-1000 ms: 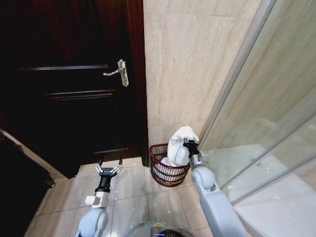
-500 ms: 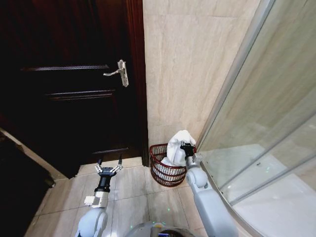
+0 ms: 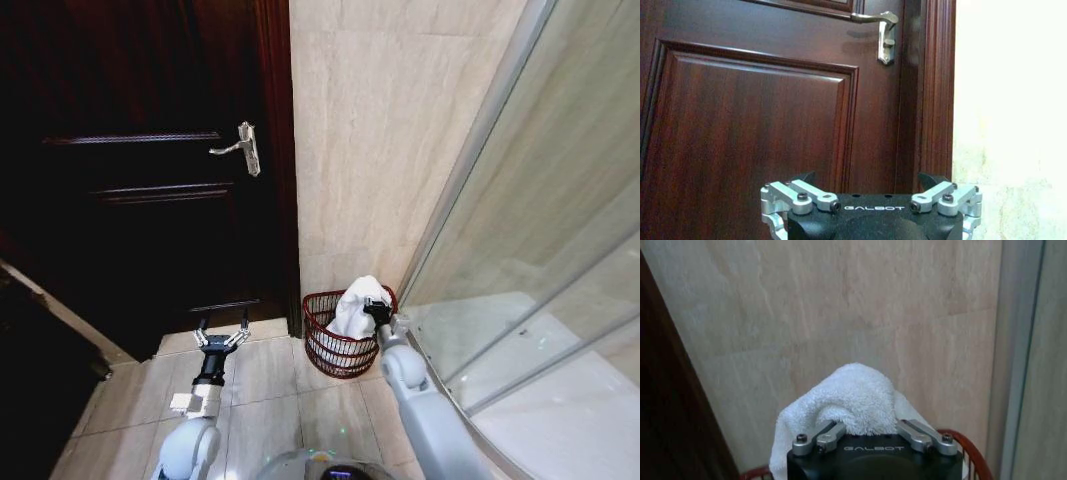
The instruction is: Discard the used towel into the hamper.
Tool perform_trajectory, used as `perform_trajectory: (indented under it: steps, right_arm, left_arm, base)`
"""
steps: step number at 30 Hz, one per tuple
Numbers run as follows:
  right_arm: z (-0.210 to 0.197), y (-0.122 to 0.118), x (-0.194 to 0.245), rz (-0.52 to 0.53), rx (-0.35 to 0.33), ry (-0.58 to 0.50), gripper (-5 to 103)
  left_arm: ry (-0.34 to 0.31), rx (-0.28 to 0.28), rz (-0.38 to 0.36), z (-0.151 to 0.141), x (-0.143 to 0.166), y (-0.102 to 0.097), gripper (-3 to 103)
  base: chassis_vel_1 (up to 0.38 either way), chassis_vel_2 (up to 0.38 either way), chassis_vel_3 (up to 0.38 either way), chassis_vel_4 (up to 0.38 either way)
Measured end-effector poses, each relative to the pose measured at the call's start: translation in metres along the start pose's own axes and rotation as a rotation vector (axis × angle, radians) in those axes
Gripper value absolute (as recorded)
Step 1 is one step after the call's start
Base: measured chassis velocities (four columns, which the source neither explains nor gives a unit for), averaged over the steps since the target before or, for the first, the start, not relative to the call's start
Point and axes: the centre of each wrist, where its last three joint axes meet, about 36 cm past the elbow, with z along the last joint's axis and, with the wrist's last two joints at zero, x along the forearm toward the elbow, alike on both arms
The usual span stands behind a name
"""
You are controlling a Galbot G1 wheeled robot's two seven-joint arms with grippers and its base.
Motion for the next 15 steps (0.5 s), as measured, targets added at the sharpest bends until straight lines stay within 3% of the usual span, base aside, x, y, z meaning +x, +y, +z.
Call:
perform_trajectory:
  steps: [15]
  right_arm:
    - [-0.016, -0.029, -0.002, -0.007, 0.047, 0.142, 10]
  left_arm:
    - [0.009, -0.028, 0.015, -0.018, -0.006, -0.010, 100]
  base:
    - [0.000, 0.000, 0.000, 0.000]
